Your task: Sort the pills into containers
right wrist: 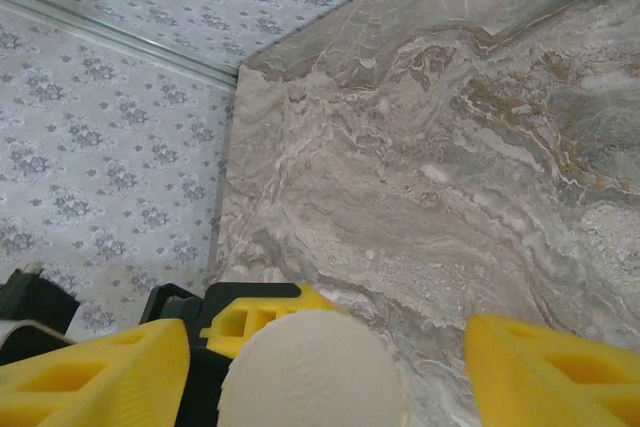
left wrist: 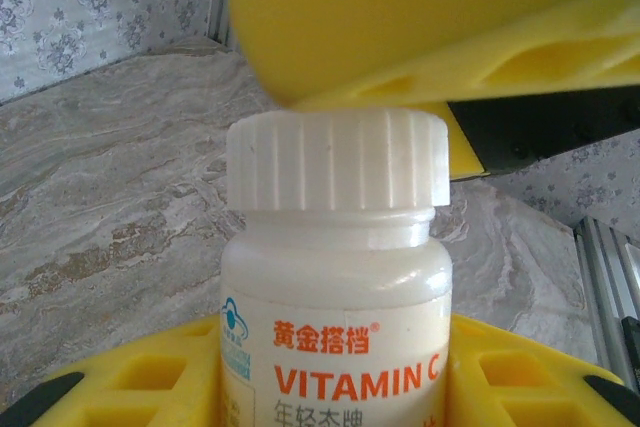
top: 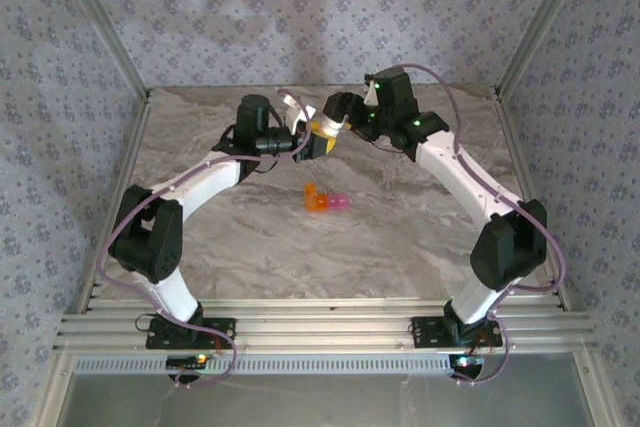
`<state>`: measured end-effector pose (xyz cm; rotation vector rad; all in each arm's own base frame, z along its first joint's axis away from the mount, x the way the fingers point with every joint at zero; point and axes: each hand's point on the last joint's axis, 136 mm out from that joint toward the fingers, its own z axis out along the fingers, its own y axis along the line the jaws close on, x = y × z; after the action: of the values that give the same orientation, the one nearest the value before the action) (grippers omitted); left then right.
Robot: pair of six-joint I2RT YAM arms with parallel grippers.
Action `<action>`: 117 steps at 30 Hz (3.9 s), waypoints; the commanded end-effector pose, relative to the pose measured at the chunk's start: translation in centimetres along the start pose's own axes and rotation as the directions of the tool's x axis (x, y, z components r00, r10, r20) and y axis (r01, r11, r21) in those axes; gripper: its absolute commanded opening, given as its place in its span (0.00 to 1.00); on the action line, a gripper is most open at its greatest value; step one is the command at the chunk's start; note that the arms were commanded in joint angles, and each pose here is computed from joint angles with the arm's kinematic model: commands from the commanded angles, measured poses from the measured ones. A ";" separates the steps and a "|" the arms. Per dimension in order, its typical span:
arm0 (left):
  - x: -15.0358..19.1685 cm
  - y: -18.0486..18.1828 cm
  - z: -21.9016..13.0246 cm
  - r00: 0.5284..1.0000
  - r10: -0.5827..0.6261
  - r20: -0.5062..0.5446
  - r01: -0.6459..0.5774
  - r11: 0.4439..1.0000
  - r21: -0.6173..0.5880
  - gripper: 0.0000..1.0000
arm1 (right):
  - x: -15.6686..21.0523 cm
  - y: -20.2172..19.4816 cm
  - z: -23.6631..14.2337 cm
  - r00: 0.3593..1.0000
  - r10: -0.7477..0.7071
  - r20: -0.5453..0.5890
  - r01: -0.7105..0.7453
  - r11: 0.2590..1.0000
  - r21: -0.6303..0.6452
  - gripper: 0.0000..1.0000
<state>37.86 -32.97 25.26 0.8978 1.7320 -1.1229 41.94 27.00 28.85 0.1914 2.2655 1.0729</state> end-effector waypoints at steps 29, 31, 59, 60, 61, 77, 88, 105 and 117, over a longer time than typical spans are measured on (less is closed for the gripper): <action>-2.5 -0.9 -0.1 0.998 0.037 0.052 -0.038 0.999 0.027 0.00 | 0.6 1.8 0.8 0.998 -0.028 -0.062 0.024 0.997 -0.067 0.37; -2.8 -1.0 -0.2 0.998 0.018 0.057 -0.021 0.999 0.048 0.00 | 0.5 2.2 0.5 0.996 -0.054 -0.066 0.047 0.994 -0.101 0.35; -4.1 -3.4 -2.9 0.991 -0.083 0.101 0.067 0.985 0.158 0.00 | -4.1 -2.4 -6.5 0.966 -0.237 0.104 0.253 0.948 -0.192 0.36; -3.9 -3.1 -3.0 0.991 -0.081 0.104 0.066 0.987 0.144 0.00 | -3.8 -3.6 -6.6 0.970 -0.224 0.098 0.237 0.960 -0.152 0.36; -3.9 -2.9 -3.2 0.991 -0.076 0.110 0.062 0.990 0.128 0.00 | -3.3 -5.0 -6.6 0.972 -0.217 0.084 0.225 0.970 -0.093 0.36; -1.9 -2.1 -4.4 0.992 -0.048 0.119 0.047 0.999 0.007 0.00 | 7.0 -24.0 -5.7 0.981 -0.145 -0.130 0.195 0.712 0.674 0.37; -0.9 -1.7 -5.5 0.991 -0.064 0.119 0.070 0.997 -0.045 0.00 | 8.3 -27.7 -3.9 0.986 -0.121 -0.111 0.161 0.565 0.809 0.37; -0.8 -2.1 -6.5 0.992 -0.054 0.118 0.062 0.996 -0.064 0.00 | 12.2 -30.7 -2.0 0.989 -0.003 -0.151 0.126 0.569 0.813 0.56; 0.2 -2.3 -7.1 0.993 -0.040 0.110 0.048 0.996 -0.069 0.00 | 9.1 -25.6 -4.0 0.994 -0.063 -0.091 0.110 0.667 0.737 0.72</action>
<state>34.43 -27.54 25.72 0.7085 1.7680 -1.1399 35.77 10.70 5.56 0.4009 2.6309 -0.0104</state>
